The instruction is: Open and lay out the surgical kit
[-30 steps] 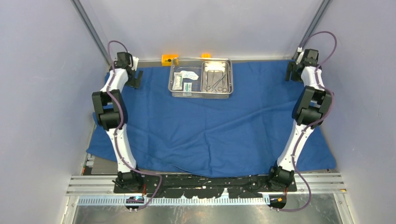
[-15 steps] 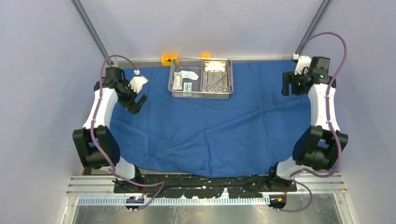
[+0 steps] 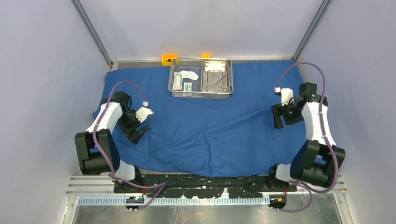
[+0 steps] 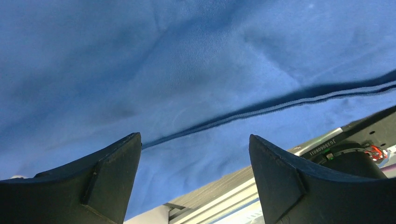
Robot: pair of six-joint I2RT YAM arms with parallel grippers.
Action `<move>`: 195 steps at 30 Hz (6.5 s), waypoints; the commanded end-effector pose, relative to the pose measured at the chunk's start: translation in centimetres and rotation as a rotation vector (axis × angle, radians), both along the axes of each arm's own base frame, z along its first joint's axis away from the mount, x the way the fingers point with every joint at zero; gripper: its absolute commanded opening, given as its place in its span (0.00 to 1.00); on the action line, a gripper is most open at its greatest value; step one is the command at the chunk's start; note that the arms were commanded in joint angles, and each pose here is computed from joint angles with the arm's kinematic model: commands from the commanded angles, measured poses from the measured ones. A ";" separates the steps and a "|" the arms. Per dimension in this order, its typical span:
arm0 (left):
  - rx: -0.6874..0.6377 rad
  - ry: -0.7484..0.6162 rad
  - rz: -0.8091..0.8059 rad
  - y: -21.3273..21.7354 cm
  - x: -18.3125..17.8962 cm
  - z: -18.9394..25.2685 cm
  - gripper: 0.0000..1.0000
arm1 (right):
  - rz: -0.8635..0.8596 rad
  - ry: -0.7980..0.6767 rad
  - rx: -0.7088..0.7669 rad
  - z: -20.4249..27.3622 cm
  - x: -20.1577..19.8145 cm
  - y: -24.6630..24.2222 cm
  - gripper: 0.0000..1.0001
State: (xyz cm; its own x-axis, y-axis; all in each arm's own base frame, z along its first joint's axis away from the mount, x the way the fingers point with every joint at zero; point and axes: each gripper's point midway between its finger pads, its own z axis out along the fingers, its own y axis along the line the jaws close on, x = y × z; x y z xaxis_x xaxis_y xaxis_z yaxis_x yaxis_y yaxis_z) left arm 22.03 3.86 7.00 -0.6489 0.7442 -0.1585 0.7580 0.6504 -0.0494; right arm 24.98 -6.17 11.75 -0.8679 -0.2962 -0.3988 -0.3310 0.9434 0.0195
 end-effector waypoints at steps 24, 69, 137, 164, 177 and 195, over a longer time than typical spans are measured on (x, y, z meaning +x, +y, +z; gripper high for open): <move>0.332 0.494 -0.184 6.7 -14.7 1.0 0.50 | 0.086 0.047 -0.094 -0.2 -1.4 -1.4 0.74; 0.346 0.605 -0.113 6.8 -17.4 3.0 0.00 | 0.092 0.035 -0.048 0.3 1.8 -1.4 0.71; 0.299 0.017 -0.166 1.6 0.8 3.3 0.52 | 0.010 0.091 -0.136 0.0 0.0 -3.7 0.66; -0.052 -0.260 0.644 -3.3 30.4 -1.6 0.95 | -0.440 -0.355 0.096 3.5 25.4 -2.1 0.79; -0.011 -0.125 0.612 -5.5 30.2 -6.8 0.56 | -0.513 -0.234 0.239 -3.7 31.5 0.0 0.76; -0.026 -0.113 0.609 -5.7 30.2 -7.4 0.00 | -0.439 -0.180 0.271 -6.5 32.5 4.0 0.75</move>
State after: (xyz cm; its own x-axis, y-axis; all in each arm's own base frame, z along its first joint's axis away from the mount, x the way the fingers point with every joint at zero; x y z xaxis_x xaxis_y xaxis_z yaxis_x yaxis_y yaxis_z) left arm 53.44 -2.73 2.65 -0.9113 0.2424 -0.3328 0.2622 0.9649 -0.0152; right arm 56.00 -4.01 3.72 -0.8190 0.2300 -0.5256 0.1160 0.9636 0.2409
